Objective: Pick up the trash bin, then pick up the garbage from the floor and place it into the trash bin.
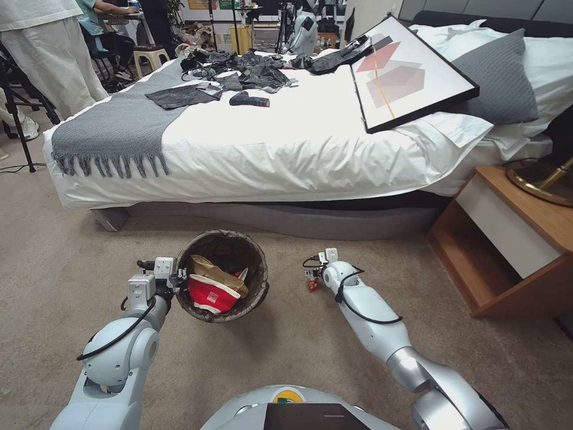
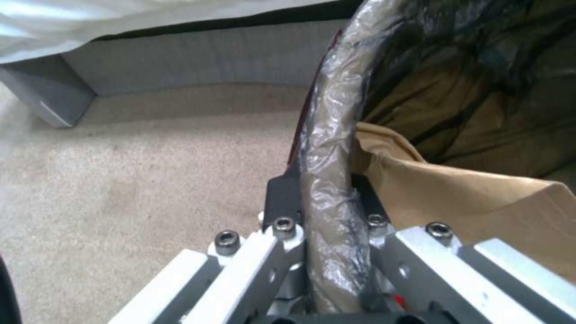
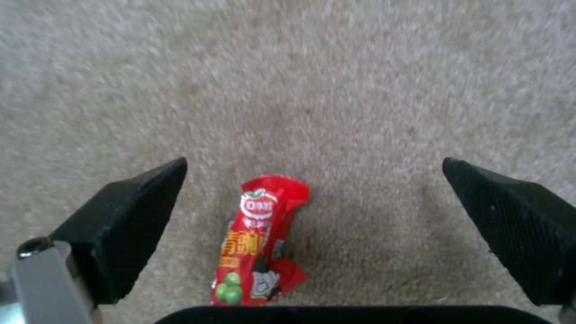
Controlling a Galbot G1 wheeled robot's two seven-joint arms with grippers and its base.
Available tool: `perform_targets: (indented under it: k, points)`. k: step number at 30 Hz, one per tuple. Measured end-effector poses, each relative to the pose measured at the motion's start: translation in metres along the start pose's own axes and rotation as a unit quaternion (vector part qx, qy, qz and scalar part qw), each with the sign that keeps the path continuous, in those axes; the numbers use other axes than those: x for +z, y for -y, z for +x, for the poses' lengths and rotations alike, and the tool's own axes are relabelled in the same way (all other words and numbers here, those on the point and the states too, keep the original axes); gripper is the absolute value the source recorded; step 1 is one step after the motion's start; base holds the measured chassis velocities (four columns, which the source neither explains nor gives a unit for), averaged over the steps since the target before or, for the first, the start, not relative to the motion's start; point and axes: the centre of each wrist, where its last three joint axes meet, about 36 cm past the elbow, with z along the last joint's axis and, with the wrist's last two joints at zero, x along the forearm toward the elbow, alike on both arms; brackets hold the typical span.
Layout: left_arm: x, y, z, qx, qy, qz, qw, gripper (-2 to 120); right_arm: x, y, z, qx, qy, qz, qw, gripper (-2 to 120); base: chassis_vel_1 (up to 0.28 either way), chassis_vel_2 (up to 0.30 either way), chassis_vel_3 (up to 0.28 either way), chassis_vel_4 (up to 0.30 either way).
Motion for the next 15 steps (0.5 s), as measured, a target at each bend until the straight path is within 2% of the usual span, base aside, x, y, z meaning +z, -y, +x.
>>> perform_targets:
  k: [15]
  points:
    - [0.002, 0.001, -0.001, 0.003, -0.002, 0.003, 1.0, 3, 0.021, -0.014, -0.034, 0.01, -0.027, 0.012, 1.0, 100, 0.0, 0.0, 0.0, 0.0]
